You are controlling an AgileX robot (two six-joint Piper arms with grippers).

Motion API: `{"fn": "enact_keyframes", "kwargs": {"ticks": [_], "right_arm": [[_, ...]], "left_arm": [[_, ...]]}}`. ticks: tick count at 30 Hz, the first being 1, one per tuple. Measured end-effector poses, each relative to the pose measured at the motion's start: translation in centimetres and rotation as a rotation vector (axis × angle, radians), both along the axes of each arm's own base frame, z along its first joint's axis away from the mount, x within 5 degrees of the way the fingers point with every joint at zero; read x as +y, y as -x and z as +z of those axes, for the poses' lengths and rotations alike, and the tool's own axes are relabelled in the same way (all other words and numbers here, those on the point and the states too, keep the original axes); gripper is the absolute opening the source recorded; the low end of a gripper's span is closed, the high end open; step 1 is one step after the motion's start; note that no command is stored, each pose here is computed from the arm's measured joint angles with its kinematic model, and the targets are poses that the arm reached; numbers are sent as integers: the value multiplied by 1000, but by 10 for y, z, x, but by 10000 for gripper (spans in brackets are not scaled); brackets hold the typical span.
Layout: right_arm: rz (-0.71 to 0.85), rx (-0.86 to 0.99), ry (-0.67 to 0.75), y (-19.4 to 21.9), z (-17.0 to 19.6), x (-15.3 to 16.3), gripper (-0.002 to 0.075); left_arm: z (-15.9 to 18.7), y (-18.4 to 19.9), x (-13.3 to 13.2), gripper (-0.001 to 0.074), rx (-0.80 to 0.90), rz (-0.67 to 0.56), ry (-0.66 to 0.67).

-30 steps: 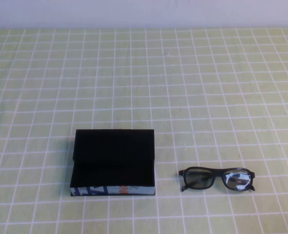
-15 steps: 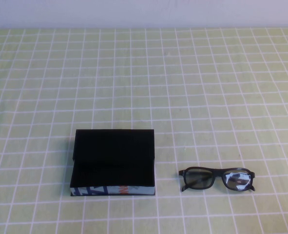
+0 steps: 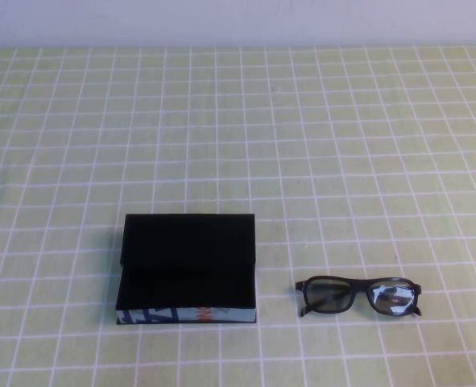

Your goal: Return glasses to glasses case

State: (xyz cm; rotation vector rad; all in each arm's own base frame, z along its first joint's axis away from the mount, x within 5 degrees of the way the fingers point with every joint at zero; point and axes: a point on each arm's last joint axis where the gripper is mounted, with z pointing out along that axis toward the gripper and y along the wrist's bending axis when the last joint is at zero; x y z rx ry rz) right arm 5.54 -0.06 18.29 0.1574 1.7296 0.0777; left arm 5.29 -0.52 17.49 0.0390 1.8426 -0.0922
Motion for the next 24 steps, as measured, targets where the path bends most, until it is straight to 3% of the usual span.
{"fn": "enact_keyframes", "kwargs": {"ticks": [9,13,20,24], "right_arm": [[-79,-400,-31,2,36,-7,-18],[-104,-515,-27,5,46,-9,-18],[-117,-579,-39,7,51,-11,-18],[-142,-808,-123,18,68,-15,-18]], "left_arm": [[28,-3,0,-1,-294,26,188],[39,-2,3,-1,-421,43,176],[41,-2,3,-2,-441,46,166],[51,0,6,-1,-559,68,208]]}}
